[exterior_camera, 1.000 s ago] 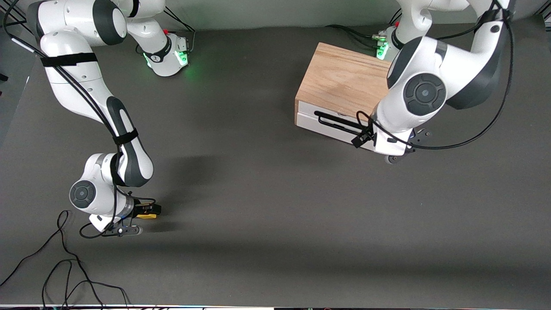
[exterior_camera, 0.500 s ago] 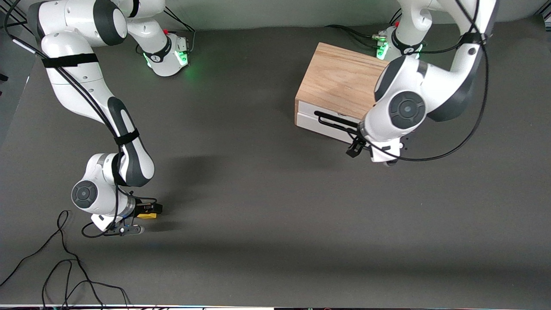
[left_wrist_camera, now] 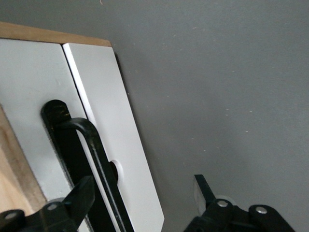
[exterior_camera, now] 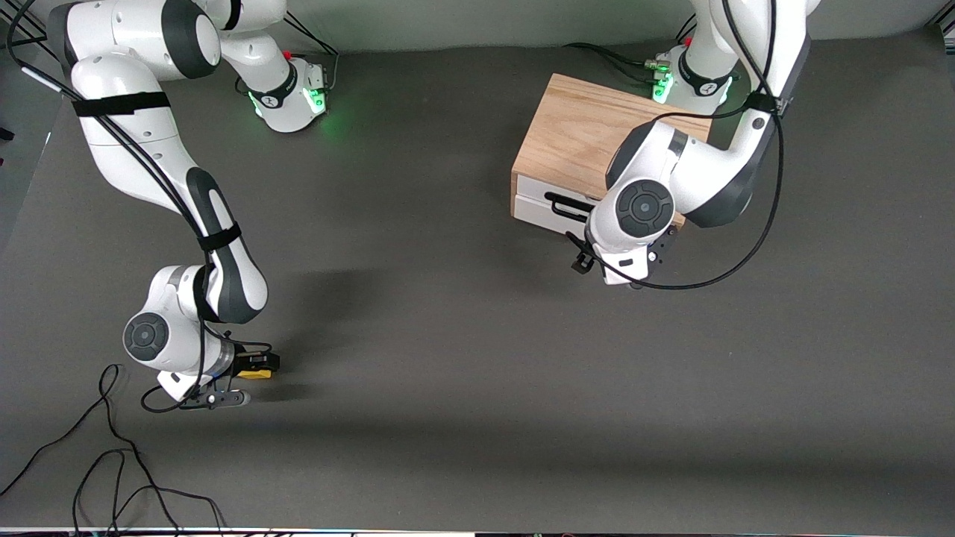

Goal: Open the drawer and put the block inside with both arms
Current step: 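Hook the drawer handle with the left gripper while the right gripper lifts the cube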

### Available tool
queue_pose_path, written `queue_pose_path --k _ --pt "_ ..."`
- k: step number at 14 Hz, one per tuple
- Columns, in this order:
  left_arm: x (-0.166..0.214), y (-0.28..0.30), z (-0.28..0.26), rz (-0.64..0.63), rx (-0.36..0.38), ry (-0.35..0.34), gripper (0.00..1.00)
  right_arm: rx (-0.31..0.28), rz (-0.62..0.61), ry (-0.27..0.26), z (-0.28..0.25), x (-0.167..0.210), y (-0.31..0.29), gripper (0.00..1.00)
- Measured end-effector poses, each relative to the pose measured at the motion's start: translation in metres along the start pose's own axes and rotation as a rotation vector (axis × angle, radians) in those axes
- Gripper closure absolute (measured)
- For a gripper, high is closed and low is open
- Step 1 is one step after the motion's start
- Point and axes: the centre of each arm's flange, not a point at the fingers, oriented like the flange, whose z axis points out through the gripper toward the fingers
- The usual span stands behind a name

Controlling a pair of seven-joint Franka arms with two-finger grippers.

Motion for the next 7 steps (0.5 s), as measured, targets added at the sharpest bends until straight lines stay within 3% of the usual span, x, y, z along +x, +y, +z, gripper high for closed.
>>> queue_pose_path --k 2,3,7 --pt "-0.001 -0.003 0.011 0.001 0.023 -0.001 0.07 0.011 -0.011 -0.006 -0.004 0.001 -0.009 0.32" --pt "-0.002 -0.005 0.017 0.002 0.035 -0.001 0.07 0.016 -0.016 -0.012 -0.007 0.001 -0.013 0.45" --pt "-0.002 -0.003 0.030 0.003 0.050 -0.003 0.09 0.021 -0.019 -0.013 -0.023 0.003 -0.015 0.45"
